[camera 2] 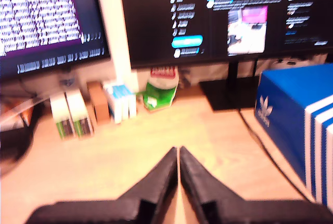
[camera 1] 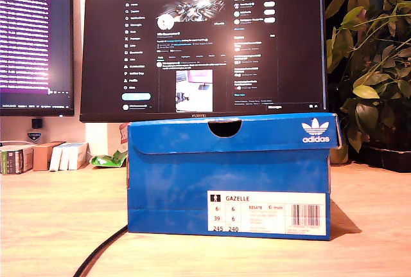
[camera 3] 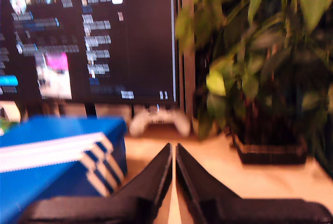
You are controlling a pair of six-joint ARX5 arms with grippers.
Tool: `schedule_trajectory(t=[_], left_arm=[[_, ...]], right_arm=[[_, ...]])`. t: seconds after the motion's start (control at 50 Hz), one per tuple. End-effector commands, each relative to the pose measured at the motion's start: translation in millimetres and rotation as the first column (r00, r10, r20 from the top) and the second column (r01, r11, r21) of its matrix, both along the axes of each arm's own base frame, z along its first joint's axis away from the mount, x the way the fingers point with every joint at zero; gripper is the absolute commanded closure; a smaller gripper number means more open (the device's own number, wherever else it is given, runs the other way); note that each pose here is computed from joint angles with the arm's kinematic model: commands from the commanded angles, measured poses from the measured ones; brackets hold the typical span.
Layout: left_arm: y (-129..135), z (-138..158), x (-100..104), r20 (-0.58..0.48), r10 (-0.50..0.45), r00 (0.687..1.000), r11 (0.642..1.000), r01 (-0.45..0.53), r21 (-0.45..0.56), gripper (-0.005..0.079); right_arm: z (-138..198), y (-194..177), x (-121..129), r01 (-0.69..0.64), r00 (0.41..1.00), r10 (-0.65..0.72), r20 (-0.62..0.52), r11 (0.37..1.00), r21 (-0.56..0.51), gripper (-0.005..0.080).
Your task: Close the blue shoebox by pushing the lid with your left arm and holding the box in place with your right arm
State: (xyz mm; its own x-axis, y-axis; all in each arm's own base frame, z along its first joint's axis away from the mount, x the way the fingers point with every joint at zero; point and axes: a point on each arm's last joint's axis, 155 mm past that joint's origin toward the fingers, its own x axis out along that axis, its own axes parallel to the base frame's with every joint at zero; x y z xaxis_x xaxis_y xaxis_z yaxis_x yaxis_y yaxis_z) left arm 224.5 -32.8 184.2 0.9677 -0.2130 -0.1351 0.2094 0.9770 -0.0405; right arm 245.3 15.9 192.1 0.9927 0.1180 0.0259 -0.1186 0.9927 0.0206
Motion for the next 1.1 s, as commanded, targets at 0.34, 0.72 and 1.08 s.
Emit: schedule_trajectory(t=[0.34, 0.72, 1.08], left_arm=[[12.9, -22.9, 7.3, -0.031, 0.068, 0.997, 0.998, -0.067, 0.009, 0.075], [26.9, -53.6, 15.0, -0.069, 0.138, 0.988, 0.99, -0.137, 0.025, 0.075], [42.1, -79.1, 19.3, -0.11, 0.228, 0.967, 0.973, -0.231, -0.016, 0.075]], right_arm=[[-43.1, 16.1, 4.0, -0.06, 0.995, 0.054, -0.078, 0.995, -0.079, 0.0763], [-47.0, -11.5, 6.5, 0.093, 0.99, -0.095, -0.1, 0.995, -0.027, 0.0762], [-68.4, -18.0, 3.9, 0.124, 0.974, -0.13, -0.183, 0.991, -0.044, 0.0763]])
